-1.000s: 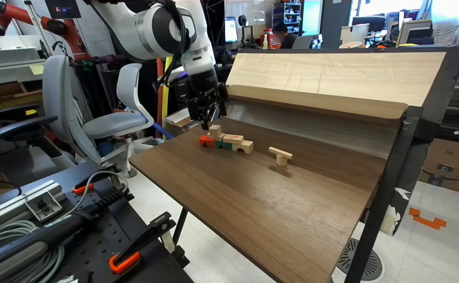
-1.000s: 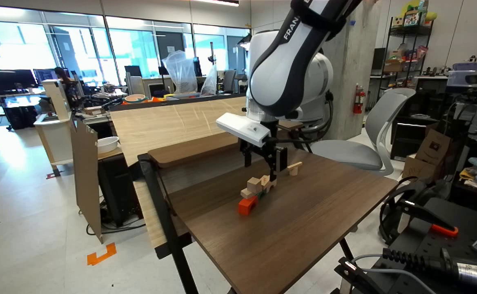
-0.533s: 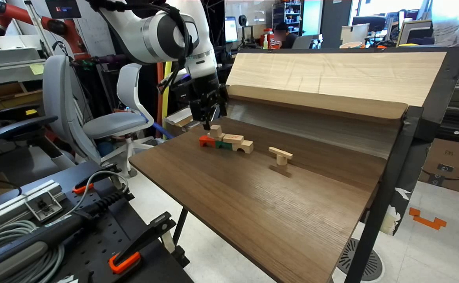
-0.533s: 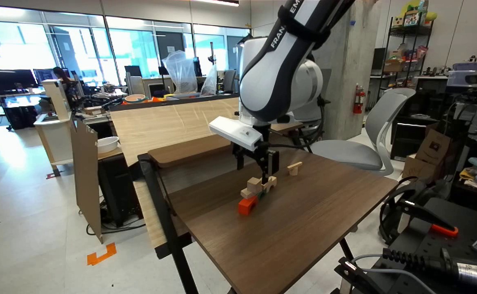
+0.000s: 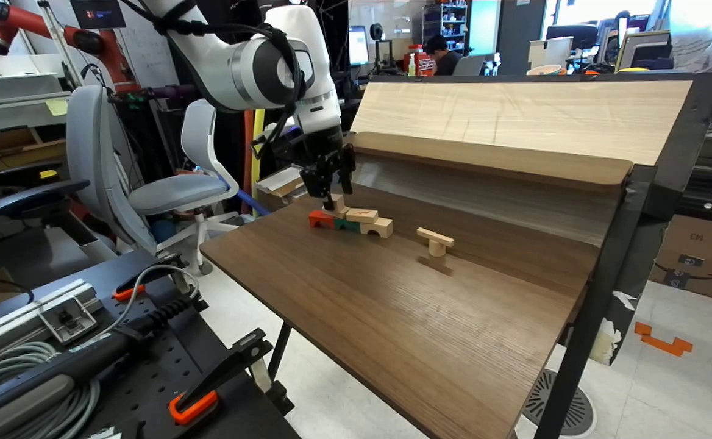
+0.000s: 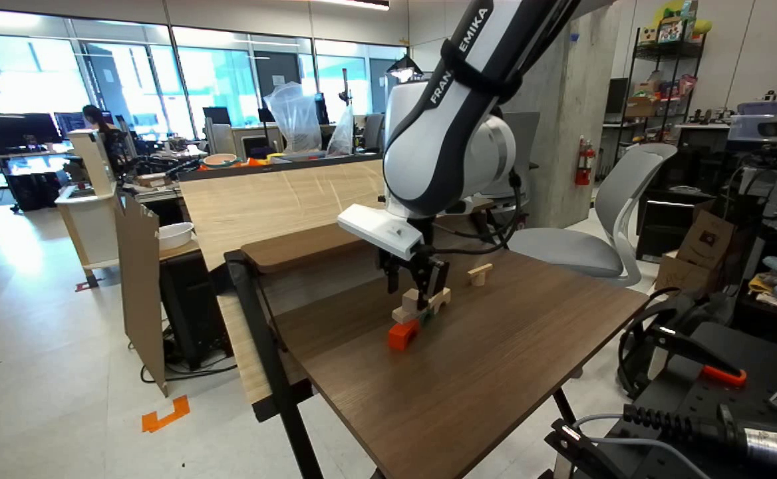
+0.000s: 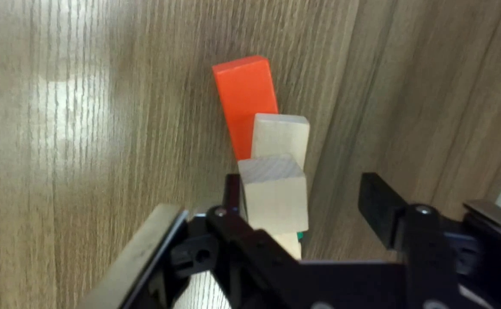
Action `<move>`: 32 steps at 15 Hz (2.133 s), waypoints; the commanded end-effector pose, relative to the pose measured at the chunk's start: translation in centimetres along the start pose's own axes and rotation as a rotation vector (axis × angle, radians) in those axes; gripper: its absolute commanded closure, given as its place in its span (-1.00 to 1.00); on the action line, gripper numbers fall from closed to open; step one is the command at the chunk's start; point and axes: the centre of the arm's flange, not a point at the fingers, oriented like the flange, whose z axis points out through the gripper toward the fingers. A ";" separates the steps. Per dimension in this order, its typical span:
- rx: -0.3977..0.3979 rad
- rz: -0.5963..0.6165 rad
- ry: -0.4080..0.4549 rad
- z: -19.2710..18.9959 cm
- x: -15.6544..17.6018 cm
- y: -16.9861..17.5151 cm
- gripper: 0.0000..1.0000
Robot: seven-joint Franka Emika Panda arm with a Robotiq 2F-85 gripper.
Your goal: Pick up the cube and put it on the table
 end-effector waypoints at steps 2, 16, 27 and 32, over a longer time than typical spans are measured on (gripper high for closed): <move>0.012 -0.006 0.008 0.0 0.1 -1.2 0.33; 0.071 0.138 0.101 -4.2 8.1 -1.8 0.83; -0.031 0.359 0.192 -3.7 15.5 4.0 0.83; -0.097 0.383 0.196 -1.7 15.2 7.3 0.83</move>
